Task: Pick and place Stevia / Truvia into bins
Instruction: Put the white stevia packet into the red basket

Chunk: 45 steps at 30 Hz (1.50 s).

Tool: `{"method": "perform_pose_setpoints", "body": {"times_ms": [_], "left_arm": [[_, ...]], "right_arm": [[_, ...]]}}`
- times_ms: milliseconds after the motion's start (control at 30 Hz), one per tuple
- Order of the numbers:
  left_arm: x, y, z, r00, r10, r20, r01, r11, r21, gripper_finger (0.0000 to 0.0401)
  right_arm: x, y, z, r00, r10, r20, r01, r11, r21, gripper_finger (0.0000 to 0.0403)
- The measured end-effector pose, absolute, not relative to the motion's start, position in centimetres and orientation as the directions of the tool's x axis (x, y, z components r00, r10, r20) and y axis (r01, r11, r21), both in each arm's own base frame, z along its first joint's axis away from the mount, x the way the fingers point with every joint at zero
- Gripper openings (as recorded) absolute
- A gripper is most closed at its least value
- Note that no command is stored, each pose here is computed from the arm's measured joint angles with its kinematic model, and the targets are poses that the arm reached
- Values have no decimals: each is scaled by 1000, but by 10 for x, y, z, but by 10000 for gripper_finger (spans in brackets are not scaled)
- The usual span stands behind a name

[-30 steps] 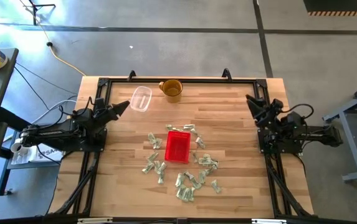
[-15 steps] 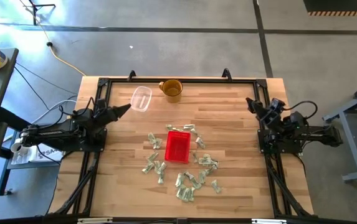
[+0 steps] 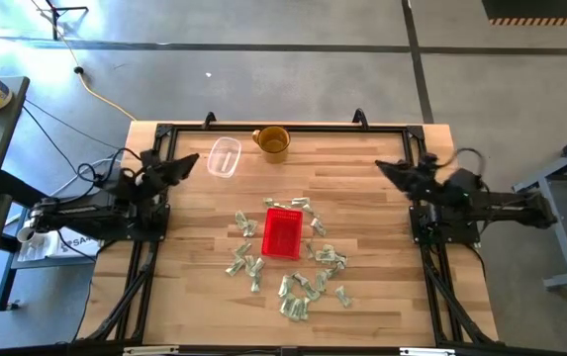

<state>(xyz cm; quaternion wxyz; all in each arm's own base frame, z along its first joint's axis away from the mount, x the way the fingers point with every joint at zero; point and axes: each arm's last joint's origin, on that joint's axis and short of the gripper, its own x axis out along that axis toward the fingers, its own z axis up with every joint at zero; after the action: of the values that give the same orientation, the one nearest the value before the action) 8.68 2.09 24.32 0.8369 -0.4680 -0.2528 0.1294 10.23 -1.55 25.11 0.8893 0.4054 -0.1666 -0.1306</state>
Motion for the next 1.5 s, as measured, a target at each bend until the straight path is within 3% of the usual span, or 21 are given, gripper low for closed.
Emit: {"method": "perform_pose_setpoints", "body": {"times_ms": [233, 367, 467, 767, 933, 1233, 1500], "left_arm": [[129, 23, 234, 905, 361, -226, -377, 434, -818, 200], [159, 24, 213, 823, 231, -520, -569, 353, -743, 200], [181, 25, 201, 754, 166, -635, -652, 300, -696, 200], [229, 26, 192, 479, -16, -878, -825, 333, -456, 202], [240, 28, 194, 312, -11, -950, -892, 342, -297, 236], [253, 31, 180, 274, -3, -962, -905, 337, -259, 304], [263, 32, 154, 197, -1, -980, -923, 336, -186, 257]], "right_arm": [[111, -25, 254, 836, -426, -347, 541, 526, 656, 243], [108, -30, 254, 746, -427, -511, 665, 453, 593, 243], [106, -34, 252, 700, -418, -579, 714, 409, 569, 243], [108, -38, 245, 653, -392, -648, 757, 376, 534, 243], [109, -38, 245, 647, -397, -651, 761, 386, 521, 243], [107, -38, 243, 628, -402, -666, 775, 398, 491, 243], [105, -38, 241, 600, -417, -682, 794, 410, 449, 243]]}}
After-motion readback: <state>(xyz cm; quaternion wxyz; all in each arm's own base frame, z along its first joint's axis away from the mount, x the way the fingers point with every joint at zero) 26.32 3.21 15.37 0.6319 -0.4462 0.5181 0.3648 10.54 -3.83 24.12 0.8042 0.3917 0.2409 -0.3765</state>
